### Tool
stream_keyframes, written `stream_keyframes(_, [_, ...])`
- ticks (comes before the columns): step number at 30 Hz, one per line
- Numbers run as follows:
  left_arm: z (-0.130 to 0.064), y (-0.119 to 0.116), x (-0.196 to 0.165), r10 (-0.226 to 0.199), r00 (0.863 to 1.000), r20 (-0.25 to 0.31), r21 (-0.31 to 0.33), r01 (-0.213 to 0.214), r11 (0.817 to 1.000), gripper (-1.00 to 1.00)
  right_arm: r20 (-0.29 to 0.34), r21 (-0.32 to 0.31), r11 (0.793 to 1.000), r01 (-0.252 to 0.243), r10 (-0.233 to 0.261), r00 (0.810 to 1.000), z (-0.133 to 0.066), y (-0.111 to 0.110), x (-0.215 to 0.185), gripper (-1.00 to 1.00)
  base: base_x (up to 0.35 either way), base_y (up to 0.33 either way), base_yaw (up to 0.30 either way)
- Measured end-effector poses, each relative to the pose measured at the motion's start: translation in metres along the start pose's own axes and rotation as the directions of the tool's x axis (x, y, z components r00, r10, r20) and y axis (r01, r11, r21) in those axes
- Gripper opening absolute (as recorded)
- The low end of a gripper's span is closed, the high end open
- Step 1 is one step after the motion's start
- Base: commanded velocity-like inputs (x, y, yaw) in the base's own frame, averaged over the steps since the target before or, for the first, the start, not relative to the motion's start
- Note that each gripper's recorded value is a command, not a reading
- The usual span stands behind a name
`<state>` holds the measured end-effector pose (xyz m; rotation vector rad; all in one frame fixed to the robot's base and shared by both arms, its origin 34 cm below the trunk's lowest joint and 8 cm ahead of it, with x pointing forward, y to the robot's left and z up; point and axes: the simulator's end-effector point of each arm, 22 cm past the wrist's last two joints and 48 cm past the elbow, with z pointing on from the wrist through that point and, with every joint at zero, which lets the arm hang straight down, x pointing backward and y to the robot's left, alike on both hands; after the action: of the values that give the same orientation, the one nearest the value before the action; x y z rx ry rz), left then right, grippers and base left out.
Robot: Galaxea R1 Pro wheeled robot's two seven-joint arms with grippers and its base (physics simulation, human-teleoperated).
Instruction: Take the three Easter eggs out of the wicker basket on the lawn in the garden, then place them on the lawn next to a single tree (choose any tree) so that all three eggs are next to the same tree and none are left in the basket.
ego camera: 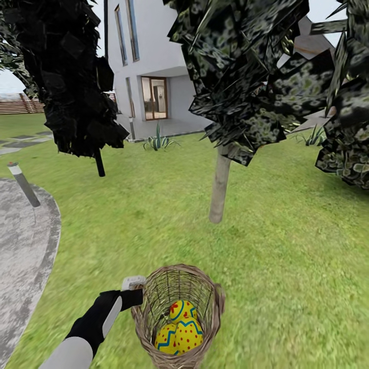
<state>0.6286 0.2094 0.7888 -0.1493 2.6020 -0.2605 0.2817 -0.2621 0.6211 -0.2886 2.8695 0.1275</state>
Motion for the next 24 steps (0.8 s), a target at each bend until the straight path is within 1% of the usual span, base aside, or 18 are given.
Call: stream_keyframes(24, [-0.0001,-0.0001,-0.0004,0.000,1.000,0.001,0.000,0.000,1.000,-1.00,0.001,0.001,1.000,-0.002,0.002,1.000,0.0000,-0.0006,-0.0002,1.00,0.328,0.000,0.000])
